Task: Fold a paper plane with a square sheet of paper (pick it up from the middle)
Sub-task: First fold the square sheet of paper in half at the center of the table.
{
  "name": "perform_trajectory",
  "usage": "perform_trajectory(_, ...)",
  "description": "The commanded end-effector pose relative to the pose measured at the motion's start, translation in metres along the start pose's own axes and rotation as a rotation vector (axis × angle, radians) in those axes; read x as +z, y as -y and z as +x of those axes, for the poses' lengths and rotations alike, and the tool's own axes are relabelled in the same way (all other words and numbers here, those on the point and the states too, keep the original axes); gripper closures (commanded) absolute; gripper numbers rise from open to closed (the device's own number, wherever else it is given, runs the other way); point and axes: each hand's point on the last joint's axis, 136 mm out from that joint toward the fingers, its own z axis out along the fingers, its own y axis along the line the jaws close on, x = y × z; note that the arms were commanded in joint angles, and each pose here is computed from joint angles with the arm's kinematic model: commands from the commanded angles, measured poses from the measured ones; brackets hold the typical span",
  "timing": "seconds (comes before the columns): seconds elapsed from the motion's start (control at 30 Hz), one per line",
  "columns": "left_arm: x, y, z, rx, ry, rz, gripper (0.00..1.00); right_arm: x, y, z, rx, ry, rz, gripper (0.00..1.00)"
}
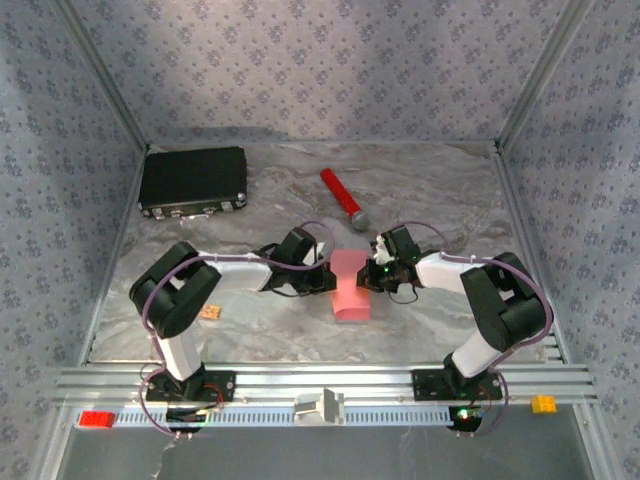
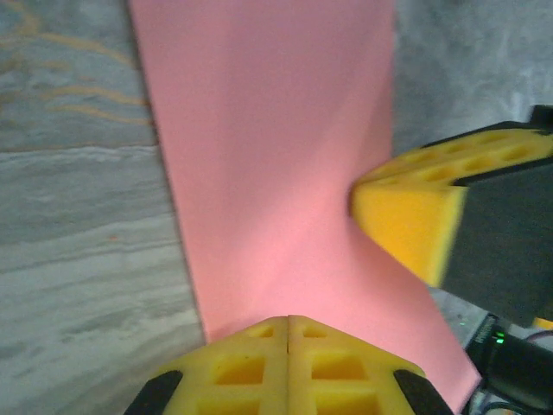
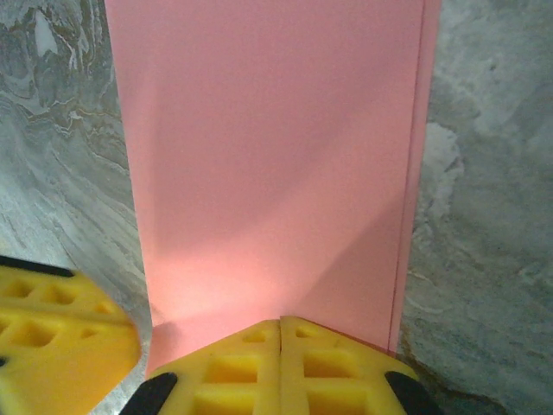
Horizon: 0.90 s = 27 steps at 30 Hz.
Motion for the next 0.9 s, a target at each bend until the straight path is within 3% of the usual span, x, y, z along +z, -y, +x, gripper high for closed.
perform_trajectory(0.0, -0.003, 0.024, 0.001, 0.008, -0.011, 0.078, 0.98, 0.0, 0.046, 0.031, 0.097, -0.077, 0.175, 1.0)
perform_trajectory(0.27, 0.013, -0.008, 0.024, -0.036, -0.066, 0.034, 0.98, -0.001, 0.048, 0.031, 0.099, -0.076, 0.177, 1.0)
perform_trajectory(0.5, 0.012, -0.051, 0.043, -0.031, -0.083, -0.106, 0.99, 0.0, 0.048, 0.032, 0.099, -0.078, 0.176, 1.0)
perform_trajectory(0.87, -0.007, 0.026, 0.015, 0.009, -0.004, 0.053, 0.99, -0.001, 0.046, 0.03, 0.097, -0.072, 0.174, 1.0)
